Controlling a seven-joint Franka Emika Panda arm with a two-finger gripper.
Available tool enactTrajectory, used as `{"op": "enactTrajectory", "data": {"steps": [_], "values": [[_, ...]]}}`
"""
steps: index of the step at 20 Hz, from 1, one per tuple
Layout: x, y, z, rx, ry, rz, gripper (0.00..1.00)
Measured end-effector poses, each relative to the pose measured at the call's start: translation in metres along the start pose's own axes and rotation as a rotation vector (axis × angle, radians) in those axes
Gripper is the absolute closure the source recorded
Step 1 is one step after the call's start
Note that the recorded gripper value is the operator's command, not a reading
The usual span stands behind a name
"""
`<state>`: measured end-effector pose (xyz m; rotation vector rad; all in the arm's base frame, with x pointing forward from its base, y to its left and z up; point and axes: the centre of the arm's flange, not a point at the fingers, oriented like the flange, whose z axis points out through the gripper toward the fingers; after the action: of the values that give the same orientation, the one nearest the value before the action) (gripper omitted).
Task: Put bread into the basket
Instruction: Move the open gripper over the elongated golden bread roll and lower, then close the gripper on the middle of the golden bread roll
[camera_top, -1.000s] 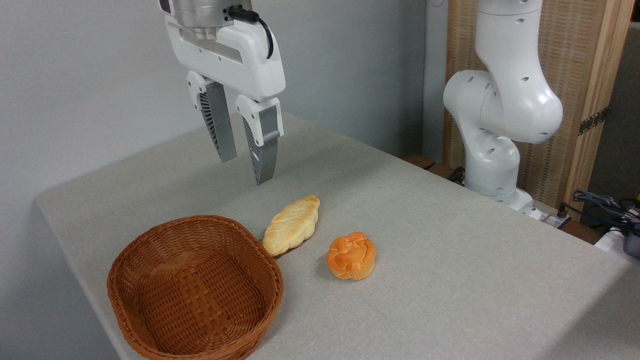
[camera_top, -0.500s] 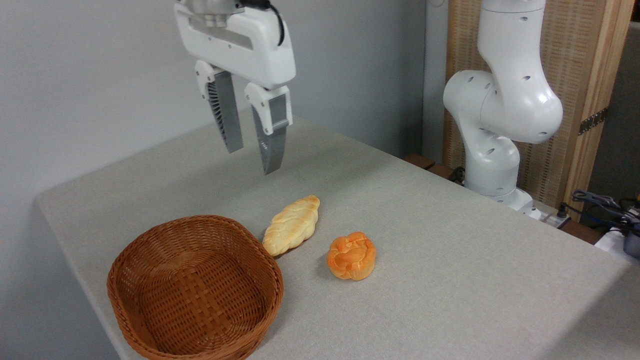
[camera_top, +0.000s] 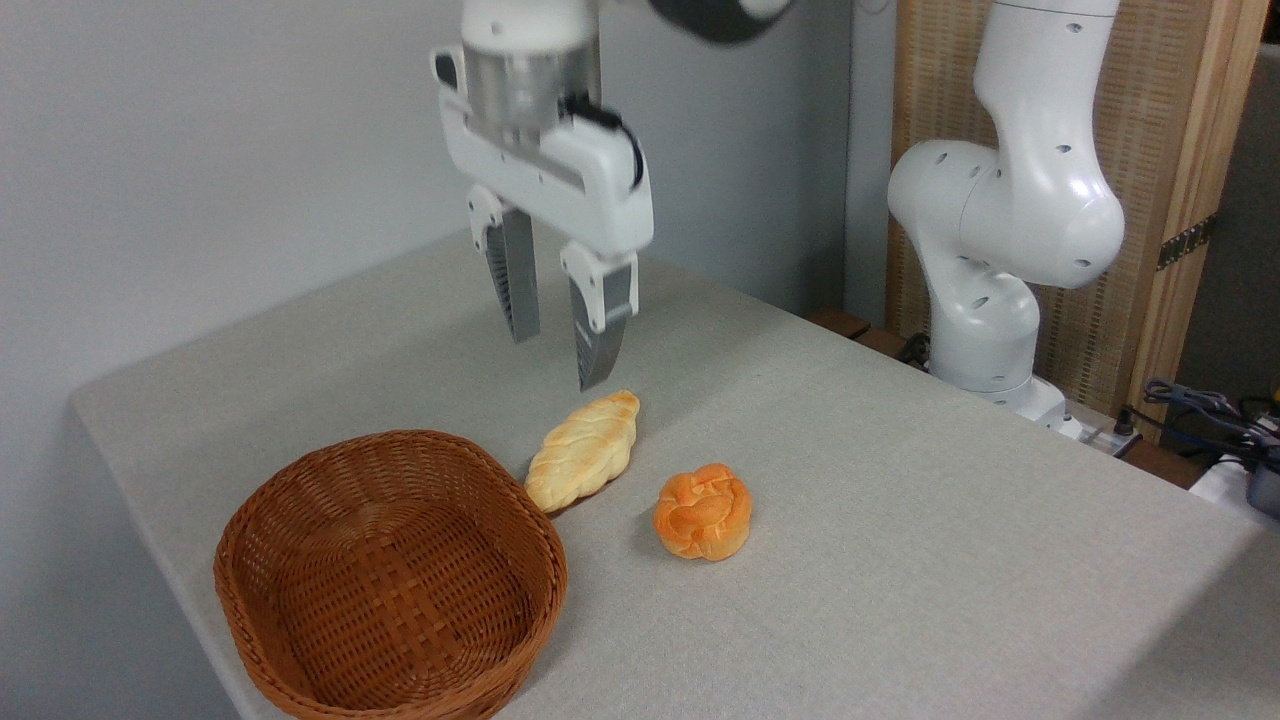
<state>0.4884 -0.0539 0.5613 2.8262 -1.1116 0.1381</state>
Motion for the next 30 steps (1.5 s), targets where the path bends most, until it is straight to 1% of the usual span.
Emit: {"op": "enactTrajectory", "data": {"steps": [3, 8, 9, 11, 17, 19, 23, 26, 27, 30], "values": [[0.000, 0.008, 0.030, -0.025, -0.010, 0.005, 0.00], [-0.001, 0.020, 0.064, -0.036, -0.034, 0.020, 0.00], [-0.003, 0.020, 0.072, -0.035, -0.035, 0.016, 0.00], [-0.005, 0.022, 0.085, -0.027, -0.030, -0.023, 0.00], [0.003, 0.040, 0.106, -0.003, -0.013, -0.137, 0.00], [0.005, 0.043, 0.111, 0.003, -0.005, -0.150, 0.00], [0.008, 0.059, 0.131, 0.001, -0.021, -0.125, 0.00], [0.007, 0.061, 0.139, -0.003, -0.031, -0.123, 0.00], [0.006, 0.061, 0.141, -0.003, -0.033, -0.123, 0.06], [0.007, 0.063, 0.147, 0.004, -0.026, -0.119, 0.46]]}}
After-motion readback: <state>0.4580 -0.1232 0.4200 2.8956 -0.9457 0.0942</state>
